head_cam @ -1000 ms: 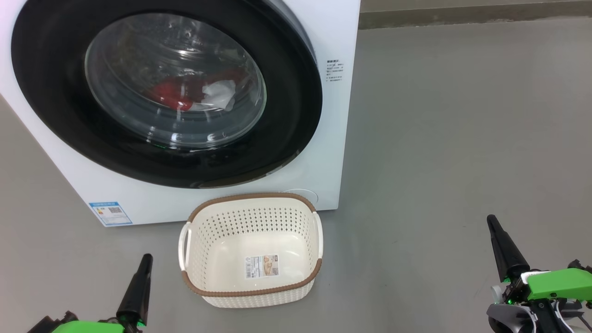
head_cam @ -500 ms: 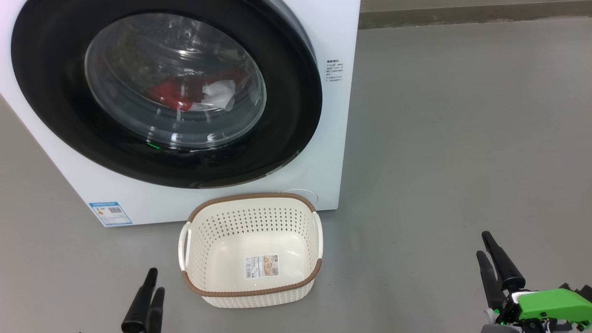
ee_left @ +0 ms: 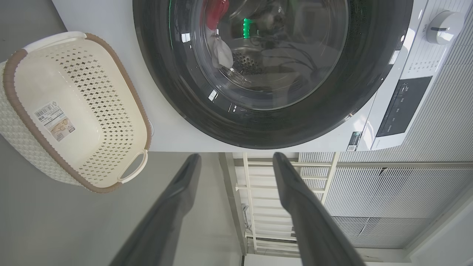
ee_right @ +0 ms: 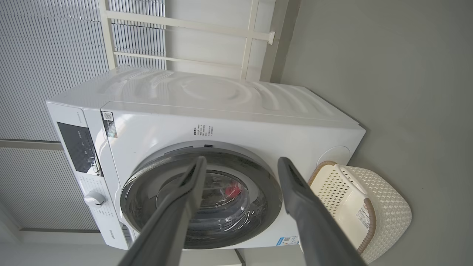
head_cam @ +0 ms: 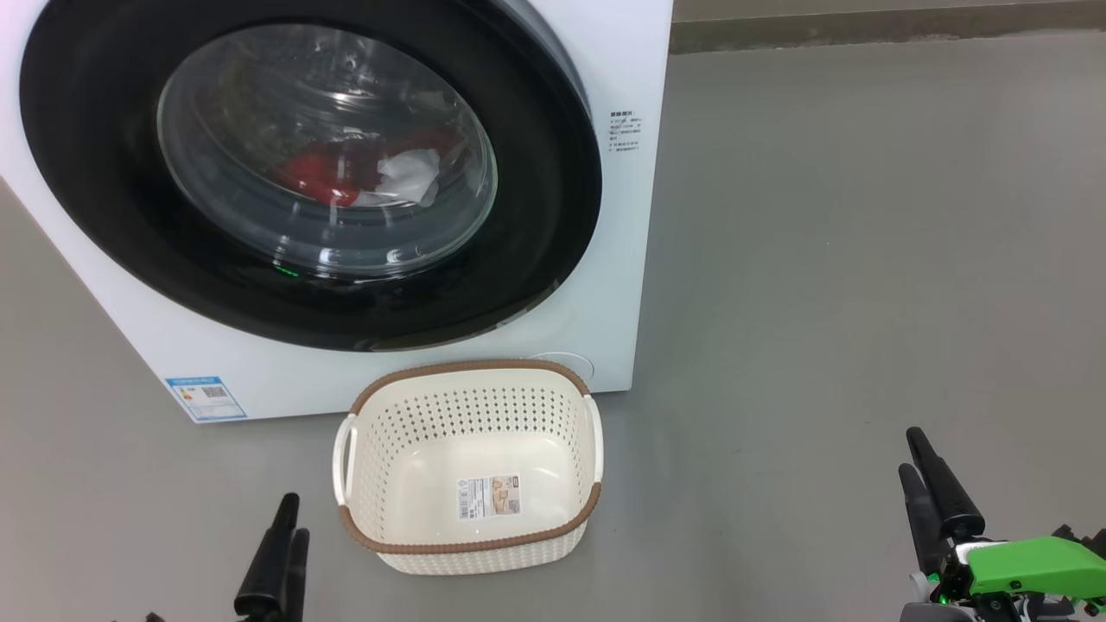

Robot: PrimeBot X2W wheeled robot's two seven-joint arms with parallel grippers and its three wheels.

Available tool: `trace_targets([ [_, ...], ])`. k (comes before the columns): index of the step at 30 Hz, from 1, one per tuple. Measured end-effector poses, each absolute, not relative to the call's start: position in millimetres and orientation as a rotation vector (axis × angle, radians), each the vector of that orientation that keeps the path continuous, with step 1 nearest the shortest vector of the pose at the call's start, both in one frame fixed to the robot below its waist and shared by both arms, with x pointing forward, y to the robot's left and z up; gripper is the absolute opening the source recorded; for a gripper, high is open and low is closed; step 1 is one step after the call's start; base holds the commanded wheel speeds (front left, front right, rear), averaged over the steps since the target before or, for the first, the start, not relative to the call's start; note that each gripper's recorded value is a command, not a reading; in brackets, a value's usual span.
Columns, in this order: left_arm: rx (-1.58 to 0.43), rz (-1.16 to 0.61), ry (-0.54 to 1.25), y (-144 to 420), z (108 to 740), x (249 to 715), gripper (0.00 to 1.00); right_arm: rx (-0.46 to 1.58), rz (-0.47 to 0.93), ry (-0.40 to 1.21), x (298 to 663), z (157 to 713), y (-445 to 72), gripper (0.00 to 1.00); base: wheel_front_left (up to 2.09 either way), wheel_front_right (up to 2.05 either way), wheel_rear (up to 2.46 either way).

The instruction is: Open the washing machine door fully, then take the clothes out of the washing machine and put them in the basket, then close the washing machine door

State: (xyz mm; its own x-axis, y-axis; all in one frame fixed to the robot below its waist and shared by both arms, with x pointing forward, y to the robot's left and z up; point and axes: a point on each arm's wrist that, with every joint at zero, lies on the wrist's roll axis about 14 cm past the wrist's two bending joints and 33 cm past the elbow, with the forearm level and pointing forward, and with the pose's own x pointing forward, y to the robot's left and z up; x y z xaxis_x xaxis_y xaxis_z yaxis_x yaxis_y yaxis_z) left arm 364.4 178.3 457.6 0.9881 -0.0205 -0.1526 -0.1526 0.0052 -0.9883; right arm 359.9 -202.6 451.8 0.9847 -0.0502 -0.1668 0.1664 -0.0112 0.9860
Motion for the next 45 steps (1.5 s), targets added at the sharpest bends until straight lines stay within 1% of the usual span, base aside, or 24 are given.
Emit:
trace_targets([
  [5, -1.517, 0.096, 0.124, 178, 462, 366, 1.0, 1.524, -0.171, 0.093, 360, 452, -204, 1.0, 0.0, 0.0, 0.0],
  [13, -1.385, 0.073, 0.105, 178, 470, 369, 1.0, 1.408, -0.162, 0.094, 362, 455, -206, 1.0, 0.0, 0.0, 0.0],
  [32, -1.043, 0.011, 0.078, 170, 485, 372, 1.0, 1.034, -0.109, 0.085, 364, 467, -204, 1.0, 0.0, 0.0, 0.0],
  [45, -0.853, -0.016, 0.073, 163, 487, 371, 1.0, 0.817, -0.068, 0.086, 364, 471, -198, 1.0, 0.0, 0.0, 0.0],
])
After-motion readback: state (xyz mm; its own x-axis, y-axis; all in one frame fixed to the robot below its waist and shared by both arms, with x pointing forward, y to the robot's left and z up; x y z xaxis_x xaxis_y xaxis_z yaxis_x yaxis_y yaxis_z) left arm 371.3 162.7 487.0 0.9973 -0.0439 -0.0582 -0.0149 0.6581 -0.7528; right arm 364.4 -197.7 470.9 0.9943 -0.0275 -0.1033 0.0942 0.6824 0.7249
